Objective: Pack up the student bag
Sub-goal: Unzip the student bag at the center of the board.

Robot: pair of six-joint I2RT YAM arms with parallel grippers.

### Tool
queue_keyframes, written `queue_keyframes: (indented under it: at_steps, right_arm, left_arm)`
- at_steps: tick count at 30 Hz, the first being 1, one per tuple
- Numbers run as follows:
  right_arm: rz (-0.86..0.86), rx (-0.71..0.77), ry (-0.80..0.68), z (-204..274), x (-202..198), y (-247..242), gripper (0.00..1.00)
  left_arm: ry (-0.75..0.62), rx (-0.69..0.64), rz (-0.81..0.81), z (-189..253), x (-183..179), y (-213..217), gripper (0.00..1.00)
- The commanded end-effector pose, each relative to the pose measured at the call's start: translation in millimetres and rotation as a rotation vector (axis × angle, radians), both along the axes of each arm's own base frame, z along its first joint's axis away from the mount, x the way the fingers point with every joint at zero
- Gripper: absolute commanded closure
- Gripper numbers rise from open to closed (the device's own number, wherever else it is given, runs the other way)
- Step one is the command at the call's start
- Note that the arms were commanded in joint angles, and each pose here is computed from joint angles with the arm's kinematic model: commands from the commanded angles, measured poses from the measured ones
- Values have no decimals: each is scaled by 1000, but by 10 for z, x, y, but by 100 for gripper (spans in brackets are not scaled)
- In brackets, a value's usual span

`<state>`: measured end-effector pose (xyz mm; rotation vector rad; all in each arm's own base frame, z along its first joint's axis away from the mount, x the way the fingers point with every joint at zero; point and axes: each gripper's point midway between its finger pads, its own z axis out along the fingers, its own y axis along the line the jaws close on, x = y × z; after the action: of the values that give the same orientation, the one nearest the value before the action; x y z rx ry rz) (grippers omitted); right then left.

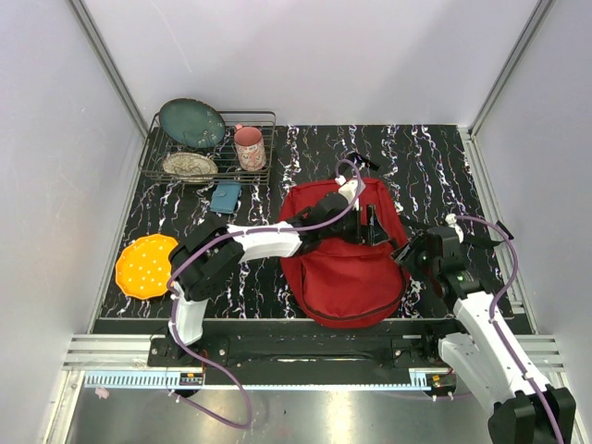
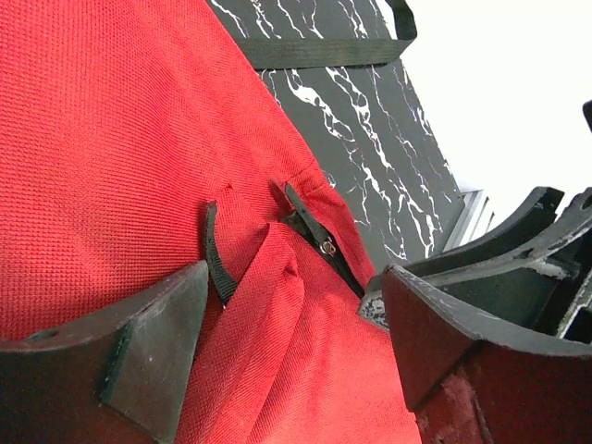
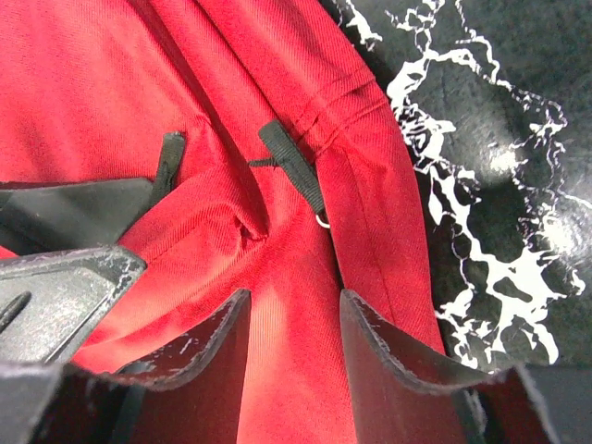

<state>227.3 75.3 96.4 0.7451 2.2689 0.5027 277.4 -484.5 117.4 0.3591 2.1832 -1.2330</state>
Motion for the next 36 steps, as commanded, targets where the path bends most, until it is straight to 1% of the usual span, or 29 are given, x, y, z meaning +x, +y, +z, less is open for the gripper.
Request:
queue_keyframes:
  at_steps: [1,2,4,5,6,8,9,10,11,15,16,17,21,22,28,30,36]
  right_arm:
    - [-12,57,-38,86,23,53,51]
    - [-25,50,-41,85,25,26,52]
    - [-35,41,-46,90,14,1,53]
    - [-30,36,-46,84,2,0,53]
    - [-45,17,-48,82,4,-45,53]
    - [-49,1,-57,96,0,-76,54]
    - [-48,-4,-52,82,-16,-83,54]
    - [-49,-9,-61,101,-17,-93,54]
    - [-45,-8,-65,115,-19,-89,54]
    - [-40,-17,-73,132,-35,-100,55]
    - [-38,-17,-73,133,-41,-99,55]
    - [-35,-15,-74,137,-43,-94,55]
    - [-30,-13,-80,144,-34,-85,55]
    - [-30,-13,-78,140,-32,-84,55]
    - [-23,-11,-77,137,-33,-74,55]
    - [-21,-13,-78,139,-33,-75,55]
    - [-18,-15,-76,129,-37,-74,55]
  left_arm:
    - [34,99,8,-222,33,46,20]
    - [56,167,18,-343,32,110,20]
    - [29,216,30,-341,143,97,20]
    - [36,283,52,-440,158,184,20]
    - [7,298,56,-366,233,156,20]
    - [9,395,82,-506,289,261,21]
    - [-15,407,83,-458,349,249,22]
    - [-12,427,72,-511,339,250,23]
    - [-21,482,105,-565,392,342,23]
    - [-75,566,105,-548,490,410,25]
    - [-80,586,99,-561,486,433,29]
    - [-87,610,104,-562,489,474,30]
    - [-94,647,70,-640,464,514,35]
    - [-87,654,61,-686,451,515,39]
    - [-58,636,-2,-796,329,375,51]
    - [-65,631,-11,-772,315,321,51]
    - [-81,706,-29,-908,240,284,51]
